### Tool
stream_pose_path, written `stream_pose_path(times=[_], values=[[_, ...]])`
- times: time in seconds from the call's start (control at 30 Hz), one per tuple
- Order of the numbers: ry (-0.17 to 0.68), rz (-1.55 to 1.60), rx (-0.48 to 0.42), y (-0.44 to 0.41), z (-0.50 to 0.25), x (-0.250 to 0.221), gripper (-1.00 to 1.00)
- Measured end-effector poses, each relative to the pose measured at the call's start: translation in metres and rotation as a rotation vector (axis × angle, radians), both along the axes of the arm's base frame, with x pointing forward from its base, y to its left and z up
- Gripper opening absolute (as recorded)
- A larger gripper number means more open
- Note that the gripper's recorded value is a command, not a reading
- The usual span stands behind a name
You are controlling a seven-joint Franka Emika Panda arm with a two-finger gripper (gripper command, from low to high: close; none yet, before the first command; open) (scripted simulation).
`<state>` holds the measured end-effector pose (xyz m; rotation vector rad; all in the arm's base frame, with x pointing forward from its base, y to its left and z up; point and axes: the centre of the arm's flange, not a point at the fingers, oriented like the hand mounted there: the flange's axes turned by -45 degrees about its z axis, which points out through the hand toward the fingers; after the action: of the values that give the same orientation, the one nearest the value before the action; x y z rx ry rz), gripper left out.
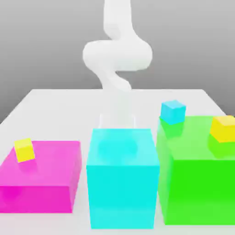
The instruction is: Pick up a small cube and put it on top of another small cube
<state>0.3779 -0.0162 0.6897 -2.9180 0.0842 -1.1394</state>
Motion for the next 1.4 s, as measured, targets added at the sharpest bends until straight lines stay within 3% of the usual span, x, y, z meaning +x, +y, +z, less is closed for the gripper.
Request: stream_pose_path(times=[0.3, 0.6, 0.87, 1.1, 1.23, 1.27, 1.4], values=[[0.198, -0.144, 0.068, -0.073, -0.099, 0.097, 0.0], [0.387, -0.307, 0.136, -0.163, -0.227, 0.153, 0.0], [0.553, -0.446, 0.191, -0.239, -0.359, 0.163, 0.0], [0.697, -0.57, 0.236, -0.299, -0.483, 0.138, 0.0], [0.715, -0.585, 0.241, -0.306, -0.549, 0.134, 0.0], [0.715, -0.586, 0.241, -0.306, -0.559, 0.133, -1.0], [0.715, -0.586, 0.242, -0.306, -0.559, 0.133, -1.0]])
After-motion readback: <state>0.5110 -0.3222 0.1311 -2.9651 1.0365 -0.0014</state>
